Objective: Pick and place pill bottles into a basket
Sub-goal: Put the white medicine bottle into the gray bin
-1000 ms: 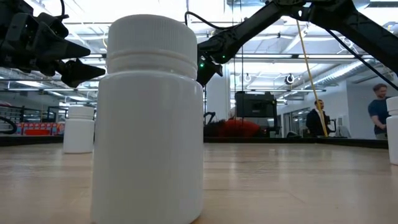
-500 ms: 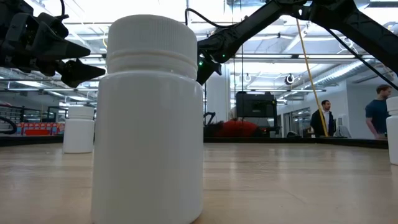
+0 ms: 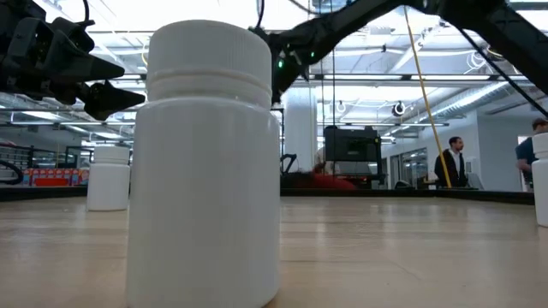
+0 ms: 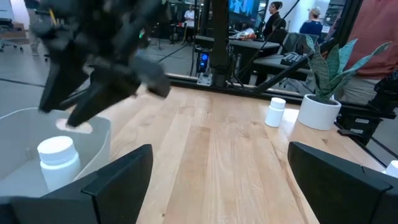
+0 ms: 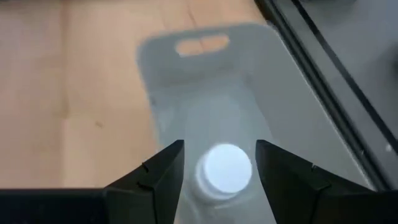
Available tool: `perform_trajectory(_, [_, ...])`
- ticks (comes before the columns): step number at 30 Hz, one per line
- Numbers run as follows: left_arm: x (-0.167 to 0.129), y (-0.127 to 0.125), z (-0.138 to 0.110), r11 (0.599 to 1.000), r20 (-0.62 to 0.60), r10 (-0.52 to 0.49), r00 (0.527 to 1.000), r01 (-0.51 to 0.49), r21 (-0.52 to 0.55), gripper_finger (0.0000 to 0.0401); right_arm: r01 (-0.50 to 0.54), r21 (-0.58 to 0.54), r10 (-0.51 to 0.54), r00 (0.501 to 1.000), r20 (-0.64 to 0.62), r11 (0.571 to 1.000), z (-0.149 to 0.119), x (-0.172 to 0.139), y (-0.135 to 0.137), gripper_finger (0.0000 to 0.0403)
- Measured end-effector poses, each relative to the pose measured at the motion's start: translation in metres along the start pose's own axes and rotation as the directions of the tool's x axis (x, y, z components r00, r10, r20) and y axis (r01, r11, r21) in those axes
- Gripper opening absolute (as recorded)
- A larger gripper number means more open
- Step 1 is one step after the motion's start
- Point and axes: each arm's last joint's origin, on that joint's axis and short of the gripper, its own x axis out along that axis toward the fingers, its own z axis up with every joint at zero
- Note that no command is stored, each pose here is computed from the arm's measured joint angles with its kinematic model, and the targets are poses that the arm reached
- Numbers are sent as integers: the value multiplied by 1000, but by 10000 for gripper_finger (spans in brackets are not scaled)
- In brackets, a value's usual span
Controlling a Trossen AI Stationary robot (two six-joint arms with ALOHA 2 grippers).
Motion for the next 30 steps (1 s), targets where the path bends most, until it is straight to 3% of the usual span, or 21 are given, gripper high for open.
perform_trajectory(10, [0, 0, 0, 1000, 2, 1, 1000, -1, 0, 377, -47, -109, 61, 990, 128, 993, 44, -80, 28, 192])
perform_trajectory(14, [0, 0, 0, 1000, 1, 0, 1000, 0, 0, 377, -79, -158, 106, 980, 168, 984, 41, -118, 44, 192])
perform_trajectory(19, [0, 0, 0, 1000, 2, 0, 1000, 0, 0, 376, -96, -166, 134, 963, 234, 981, -3, -165, 50, 192])
perform_trajectory(25, [0, 0, 0, 1000, 1, 1, 1000, -1, 0, 376, -100, -119, 137, 918, 373, 988, -69, -231, 39, 192])
perform_trajectory(30, [0, 0, 0, 1000, 0, 0, 1000, 0, 0, 377, -147, -98, 176, 871, 458, 984, -132, -259, 41, 192])
